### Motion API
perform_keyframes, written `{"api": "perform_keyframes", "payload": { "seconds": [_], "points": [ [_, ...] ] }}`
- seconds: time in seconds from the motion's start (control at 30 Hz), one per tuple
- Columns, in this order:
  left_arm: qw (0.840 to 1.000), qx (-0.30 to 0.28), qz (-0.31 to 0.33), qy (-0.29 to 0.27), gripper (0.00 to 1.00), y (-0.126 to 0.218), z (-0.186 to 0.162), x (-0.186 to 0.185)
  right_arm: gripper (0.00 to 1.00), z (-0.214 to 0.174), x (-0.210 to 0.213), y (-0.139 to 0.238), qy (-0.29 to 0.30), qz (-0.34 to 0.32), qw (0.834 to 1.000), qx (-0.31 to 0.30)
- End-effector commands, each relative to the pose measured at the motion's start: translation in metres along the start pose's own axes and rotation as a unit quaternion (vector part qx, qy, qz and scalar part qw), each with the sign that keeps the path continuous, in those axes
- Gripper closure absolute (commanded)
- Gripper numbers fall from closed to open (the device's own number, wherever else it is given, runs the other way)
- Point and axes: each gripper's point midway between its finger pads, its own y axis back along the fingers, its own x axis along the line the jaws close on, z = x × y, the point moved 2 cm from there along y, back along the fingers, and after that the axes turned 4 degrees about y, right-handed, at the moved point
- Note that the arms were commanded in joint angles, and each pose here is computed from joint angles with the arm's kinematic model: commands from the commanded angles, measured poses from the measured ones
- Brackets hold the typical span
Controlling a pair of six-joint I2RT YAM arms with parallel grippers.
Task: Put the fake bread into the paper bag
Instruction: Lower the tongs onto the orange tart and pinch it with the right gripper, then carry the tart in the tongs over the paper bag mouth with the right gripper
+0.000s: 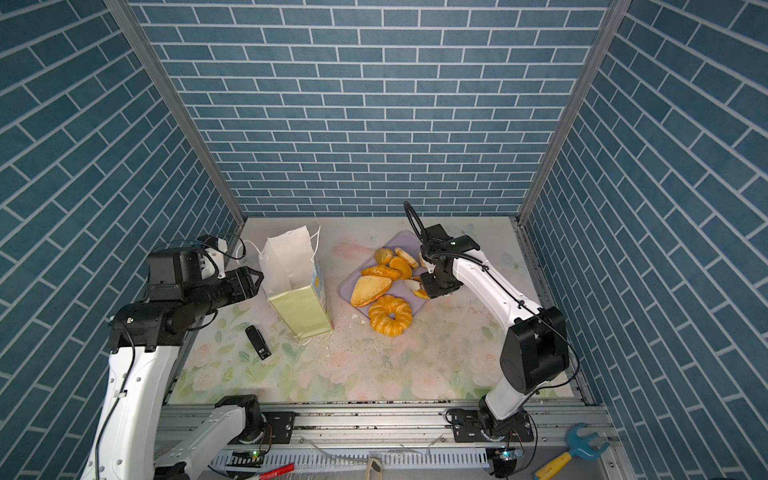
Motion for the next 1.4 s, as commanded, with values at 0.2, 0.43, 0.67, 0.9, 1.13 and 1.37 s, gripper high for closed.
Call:
{"api": "perform_keyframes", "payload": {
  "seconds": [0.2, 0.43, 0.67, 0.9, 1.13, 1.37],
  "points": [
    [1.0, -0.001, -0.008, 0.008, 0.35, 0.001, 0.0, -0.002, 0.68, -0.006, 0.001, 0.014, 0.015, -0.006, 1.0, -0.017],
    [1.0, -0.001, -0.013, 0.01, 0.35, 0.0, -0.003, -0.002, 0.73, -0.014, 0.003, 0.034, 0.017, -0.007, 0.999, -0.031],
    [1.0, -0.008, -0.013, 0.01, 0.35, 0.002, -0.003, -0.002, 0.75, -0.024, 0.007, 0.067, 0.014, -0.002, 0.998, -0.063],
    [1.0, -0.01, -0.015, 0.014, 0.35, 0.002, -0.004, -0.001, 0.76, -0.02, 0.014, 0.119, 0.005, 0.022, 0.99, -0.137],
    [0.999, -0.018, -0.018, 0.02, 0.35, 0.002, -0.003, -0.002, 0.76, 0.008, 0.026, 0.175, 0.017, 0.04, 0.973, -0.226],
    [0.999, -0.021, -0.028, 0.028, 0.34, -0.002, -0.005, -0.003, 0.77, 0.058, 0.065, 0.227, 0.095, 0.071, 0.942, -0.313]
  ]
}}
